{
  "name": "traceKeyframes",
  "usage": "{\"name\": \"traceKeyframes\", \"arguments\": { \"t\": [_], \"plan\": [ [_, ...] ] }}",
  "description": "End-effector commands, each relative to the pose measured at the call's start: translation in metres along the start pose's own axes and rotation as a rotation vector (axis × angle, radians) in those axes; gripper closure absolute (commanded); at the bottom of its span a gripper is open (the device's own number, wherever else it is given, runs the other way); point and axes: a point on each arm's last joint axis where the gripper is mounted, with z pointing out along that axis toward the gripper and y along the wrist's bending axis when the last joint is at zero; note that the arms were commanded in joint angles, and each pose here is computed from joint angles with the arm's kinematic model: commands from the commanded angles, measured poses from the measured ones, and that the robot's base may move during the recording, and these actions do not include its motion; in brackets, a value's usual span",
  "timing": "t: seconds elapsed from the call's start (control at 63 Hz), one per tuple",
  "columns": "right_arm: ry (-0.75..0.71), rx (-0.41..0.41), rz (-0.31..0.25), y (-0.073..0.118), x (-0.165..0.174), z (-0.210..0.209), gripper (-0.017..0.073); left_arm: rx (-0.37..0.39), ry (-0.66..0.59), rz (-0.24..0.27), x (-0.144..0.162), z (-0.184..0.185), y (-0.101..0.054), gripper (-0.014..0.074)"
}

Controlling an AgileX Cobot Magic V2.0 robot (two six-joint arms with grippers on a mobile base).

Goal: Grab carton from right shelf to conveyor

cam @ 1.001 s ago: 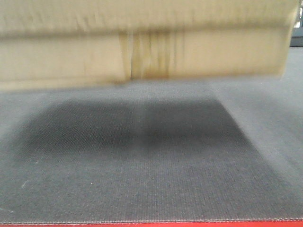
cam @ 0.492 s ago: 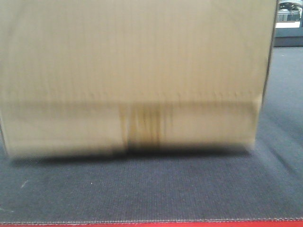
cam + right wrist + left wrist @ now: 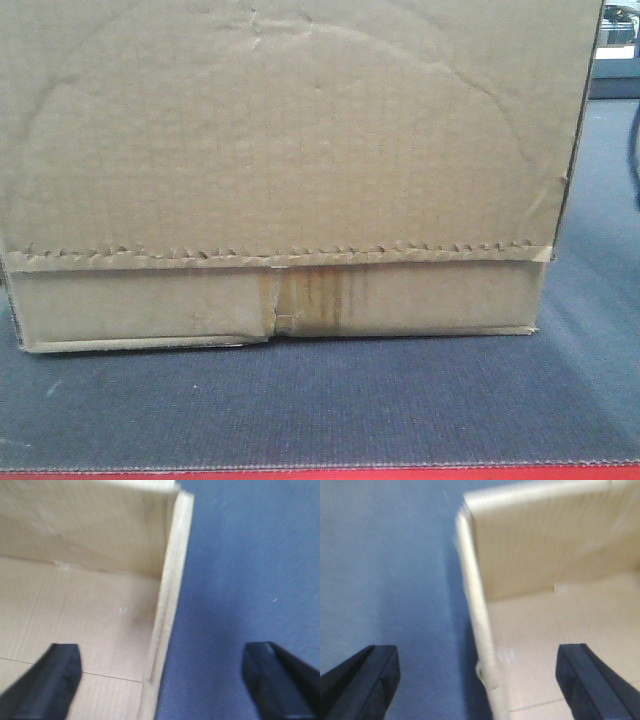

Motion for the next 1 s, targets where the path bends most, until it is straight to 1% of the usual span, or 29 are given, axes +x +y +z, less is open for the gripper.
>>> {"name": "traceKeyframes", "arguments": {
  "t": [0.0, 0.064, 0.079, 0.095, 0.111, 0.143, 0.175, 0.206, 0.222, 0.238, 0.27, 0.286, 0.318, 0.365, 0.397, 0.461, 0.492, 0.572, 0.731, 0.794, 0.81, 0.905, 0.985],
  "plan": [
    [-0.073, 0.040, -0.024, -0.006, -0.004, -0.030, 0.0193, -0.031, -0.081, -0.007, -0.007, -0.030, 0.019, 0.0119],
    [-0.092, 0.054, -0.015, -0.012, -0.003, -0.041, 0.0315, -0.066, -0.100, -0.009, -0.006, -0.044, 0.034, 0.0191],
    [-0.098, 0.057, -0.012, -0.013, -0.003, -0.044, 0.0364, -0.075, -0.101, -0.009, -0.004, -0.046, 0.038, 0.0214],
    [-0.100, 0.060, -0.011, -0.014, -0.002, -0.047, 0.0381, -0.082, -0.103, -0.010, -0.004, -0.049, 0.041, 0.0240],
    [-0.104, 0.063, -0.006, -0.016, -0.002, -0.049, 0.0414, -0.090, -0.103, -0.014, -0.002, -0.051, 0.044, 0.0283],
    [-0.112, 0.075, 0.007, -0.022, 0.000, -0.054, 0.0477, -0.108, -0.109, -0.026, 0.000, -0.057, 0.051, 0.0328],
    [-0.114, 0.086, 0.018, -0.027, 0.002, -0.058, 0.0553, -0.127, -0.105, -0.038, 0.004, -0.060, 0.058, 0.0393],
    [-0.120, 0.098, 0.030, -0.032, 0.004, -0.063, 0.0608, -0.145, -0.102, -0.051, 0.008, -0.063, 0.064, 0.0477],
    [-0.120, 0.105, 0.037, -0.035, 0.006, -0.064, 0.0631, -0.159, -0.104, -0.061, 0.011, -0.066, 0.069, 0.0512],
    [-0.119, 0.116, 0.048, -0.040, 0.007, -0.065, 0.0645, -0.164, -0.098, -0.070, 0.014, -0.066, 0.072, 0.0566],
    [-0.117, 0.136, 0.065, -0.048, 0.011, -0.068, 0.0641, -0.180, -0.099, -0.085, 0.019, -0.069, 0.079, 0.0628],
    [-0.113, 0.144, 0.073, -0.052, 0.013, -0.068, 0.0636, -0.183, -0.097, -0.080, 0.021, -0.070, 0.081, 0.0634],
    [-0.100, 0.167, 0.096, -0.062, 0.021, -0.067, 0.0631, -0.178, -0.088, -0.090, 0.031, -0.069, 0.086, 0.0596],
    [-0.093, 0.192, 0.120, -0.072, 0.030, -0.068, 0.0627, -0.172, -0.097, -0.104, 0.040, -0.070, 0.091, 0.0577],
    [-0.076, 0.203, 0.133, -0.077, 0.038, -0.064, 0.0628, -0.164, -0.091, -0.107, 0.048, -0.067, 0.092, 0.0575],
    [-0.060, 0.222, 0.153, -0.085, 0.056, -0.059, 0.0628, -0.146, -0.096, -0.133, 0.065, -0.063, 0.095, 0.0578],
    [-0.054, 0.225, 0.151, -0.086, 0.065, -0.056, 0.0628, -0.144, -0.099, -0.150, 0.075, -0.061, 0.095, 0.0578],
    [-0.056, 0.230, 0.145, -0.086, 0.085, -0.051, 0.0628, -0.146, -0.116, -0.154, 0.095, -0.059, 0.093, 0.0578],
    [-0.135, 0.223, 0.130, -0.082, 0.129, -0.043, 0.0628, -0.146, -0.139, -0.144, 0.140, -0.057, 0.086, 0.0578],
    [-0.166, 0.222, 0.123, -0.081, 0.147, -0.043, 0.0628, -0.152, -0.194, -0.123, 0.153, -0.063, 0.082, 0.0578],
    [-0.186, 0.225, 0.116, -0.080, 0.150, -0.043, 0.0628, -0.153, -0.191, -0.112, 0.157, -0.062, 0.082, 0.0578],
    [-0.254, 0.227, 0.096, -0.077, 0.176, -0.046, 0.0628, -0.160, -0.283, -0.097, 0.177, -0.074, 0.077, 0.0578],
    [-0.342, 0.227, 0.081, -0.073, 0.192, -0.055, 0.0628, -0.165, -0.354, -0.092, 0.190, -0.083, 0.073, 0.0578]
  ]
}}
